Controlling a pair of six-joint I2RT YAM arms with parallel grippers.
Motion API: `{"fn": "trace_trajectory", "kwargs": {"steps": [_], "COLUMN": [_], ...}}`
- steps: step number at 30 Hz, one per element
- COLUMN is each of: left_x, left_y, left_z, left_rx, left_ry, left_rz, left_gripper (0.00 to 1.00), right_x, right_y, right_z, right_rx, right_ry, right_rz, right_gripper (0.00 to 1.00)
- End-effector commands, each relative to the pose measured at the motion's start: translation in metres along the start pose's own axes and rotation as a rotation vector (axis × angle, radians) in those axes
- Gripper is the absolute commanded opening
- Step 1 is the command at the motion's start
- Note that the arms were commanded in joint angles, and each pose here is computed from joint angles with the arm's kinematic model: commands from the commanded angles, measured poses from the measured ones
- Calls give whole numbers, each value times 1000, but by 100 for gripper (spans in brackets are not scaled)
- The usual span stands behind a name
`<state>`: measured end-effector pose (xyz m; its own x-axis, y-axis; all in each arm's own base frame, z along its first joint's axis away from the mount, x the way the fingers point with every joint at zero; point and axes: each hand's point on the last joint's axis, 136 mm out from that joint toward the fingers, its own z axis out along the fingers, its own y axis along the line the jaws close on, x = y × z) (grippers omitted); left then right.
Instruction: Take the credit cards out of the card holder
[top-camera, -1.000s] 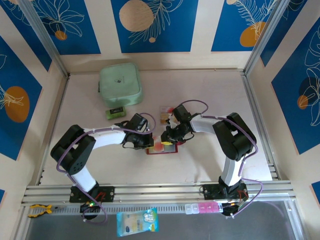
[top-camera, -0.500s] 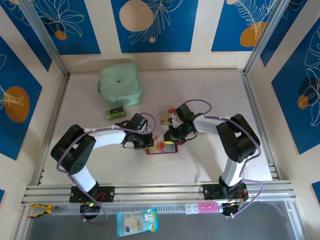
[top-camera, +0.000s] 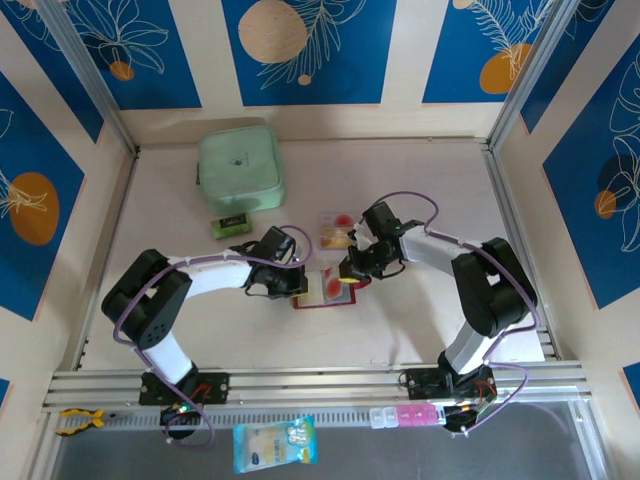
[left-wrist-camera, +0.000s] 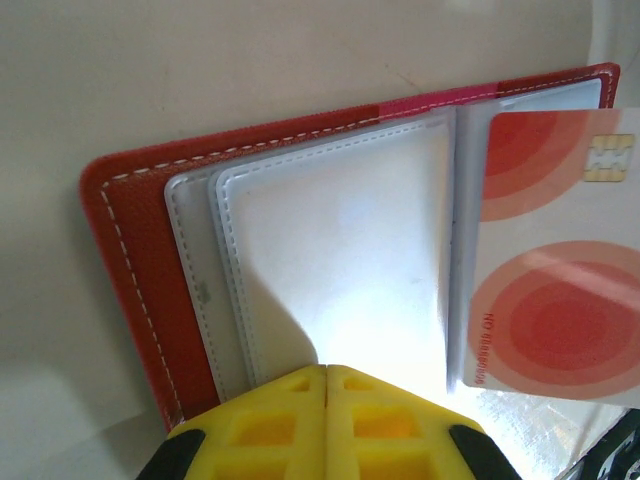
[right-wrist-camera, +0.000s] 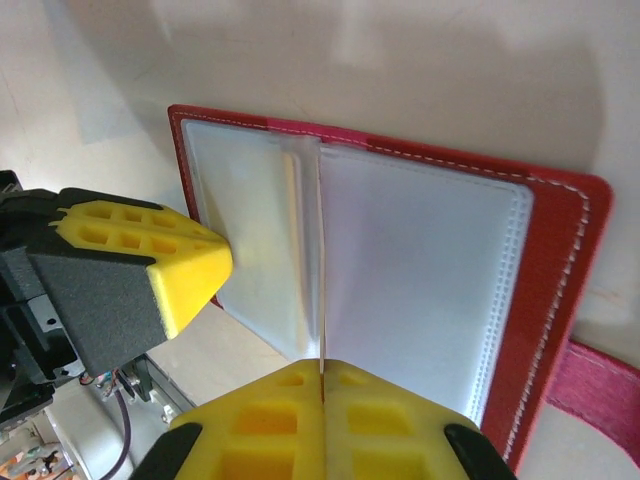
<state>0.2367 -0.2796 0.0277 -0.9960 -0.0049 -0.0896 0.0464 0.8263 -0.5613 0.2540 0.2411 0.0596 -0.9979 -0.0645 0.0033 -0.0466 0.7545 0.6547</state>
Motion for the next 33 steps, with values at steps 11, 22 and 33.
{"fn": "trace_trajectory", "kwargs": {"steps": [11, 22, 33], "left_x": [-4, -5, -3], "left_y": [-5, -10, -7], "left_z": [-7, -16, -24], "left_rx": [9, 28, 17], "left_ry": [-17, -39, -52], "left_rz": [12, 22, 17], "left_gripper": [6, 10, 11], "right_x": [-16, -71, -109], "right_y": [16, 6, 28], "right_z": [-49, -82, -82], "right_rx": [112, 476, 463], "right_ry": [-13, 13, 102], "right_rz": [-480, -1054, -1283], "right_gripper": [0, 0, 0]}}
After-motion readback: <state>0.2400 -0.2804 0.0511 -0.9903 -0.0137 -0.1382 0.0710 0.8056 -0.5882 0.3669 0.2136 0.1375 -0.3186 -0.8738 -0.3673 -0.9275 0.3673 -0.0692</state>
